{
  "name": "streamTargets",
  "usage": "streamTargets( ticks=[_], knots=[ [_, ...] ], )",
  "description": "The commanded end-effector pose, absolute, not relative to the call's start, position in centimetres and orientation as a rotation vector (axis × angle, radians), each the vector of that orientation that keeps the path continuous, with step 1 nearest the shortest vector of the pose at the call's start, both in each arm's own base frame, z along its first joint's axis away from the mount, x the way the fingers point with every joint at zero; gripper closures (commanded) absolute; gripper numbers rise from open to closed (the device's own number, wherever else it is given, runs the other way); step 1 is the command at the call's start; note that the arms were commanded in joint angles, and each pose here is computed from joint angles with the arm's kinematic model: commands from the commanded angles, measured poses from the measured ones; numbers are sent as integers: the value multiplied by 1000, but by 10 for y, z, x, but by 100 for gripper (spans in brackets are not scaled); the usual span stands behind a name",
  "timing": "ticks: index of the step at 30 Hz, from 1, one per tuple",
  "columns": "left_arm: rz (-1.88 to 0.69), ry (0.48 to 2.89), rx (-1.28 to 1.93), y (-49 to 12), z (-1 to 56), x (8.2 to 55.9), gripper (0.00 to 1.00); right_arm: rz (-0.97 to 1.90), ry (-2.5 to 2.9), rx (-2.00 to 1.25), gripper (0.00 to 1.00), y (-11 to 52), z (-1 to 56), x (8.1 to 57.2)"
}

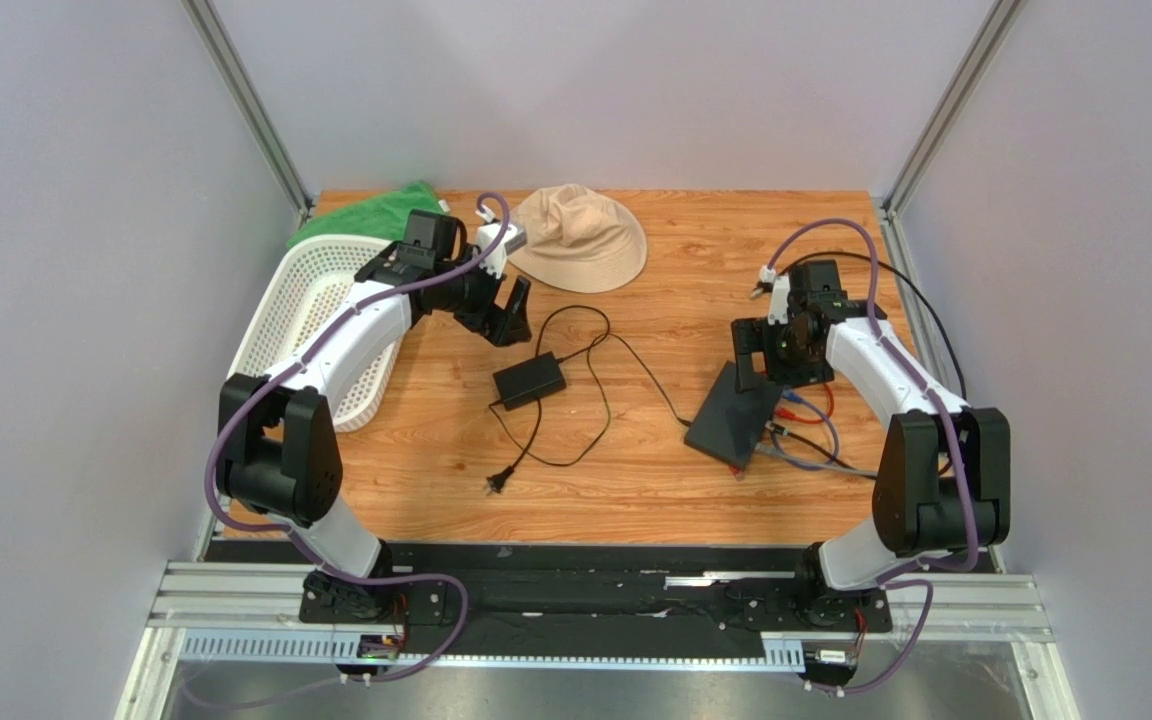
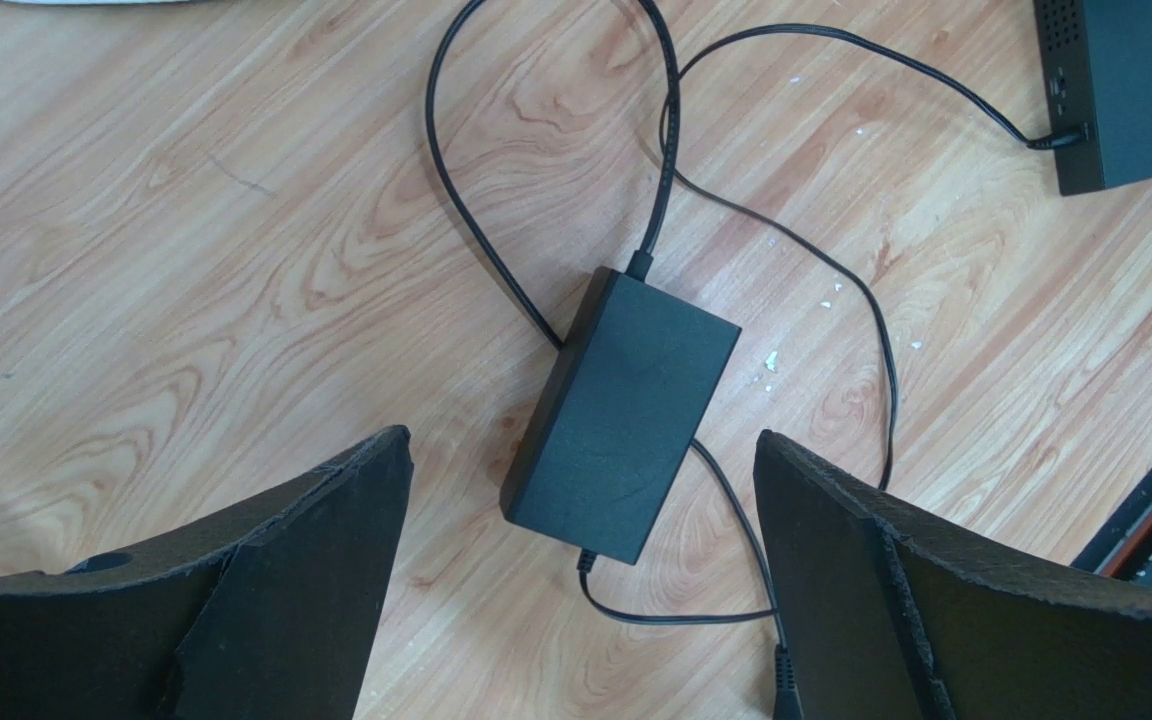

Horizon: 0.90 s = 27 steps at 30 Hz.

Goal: Pull the plug from the switch port

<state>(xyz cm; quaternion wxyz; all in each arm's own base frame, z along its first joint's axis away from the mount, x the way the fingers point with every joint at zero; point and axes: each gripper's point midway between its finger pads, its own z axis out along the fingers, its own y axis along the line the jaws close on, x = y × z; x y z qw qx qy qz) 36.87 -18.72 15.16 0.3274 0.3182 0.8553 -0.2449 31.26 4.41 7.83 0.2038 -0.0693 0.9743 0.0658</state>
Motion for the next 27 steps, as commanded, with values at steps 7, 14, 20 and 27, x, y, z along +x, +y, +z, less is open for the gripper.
streamTargets(
  ticks=[7, 14, 20, 27],
  knots=[
    [-557, 2202, 850, -181, 172, 378, 7, 235, 2699, -162, 7, 52, 67, 329],
    [-559, 2214, 860, -179, 170, 373, 7, 313, 2694, -214, 12, 69, 66, 361],
    [-554, 2210, 866, -176, 169, 365, 7, 380, 2690, -331, 12, 113, 61, 374],
    [-603, 2210, 851, -180, 176, 356, 7, 493, 2634, -386, 11, 167, 70, 394]
  ],
)
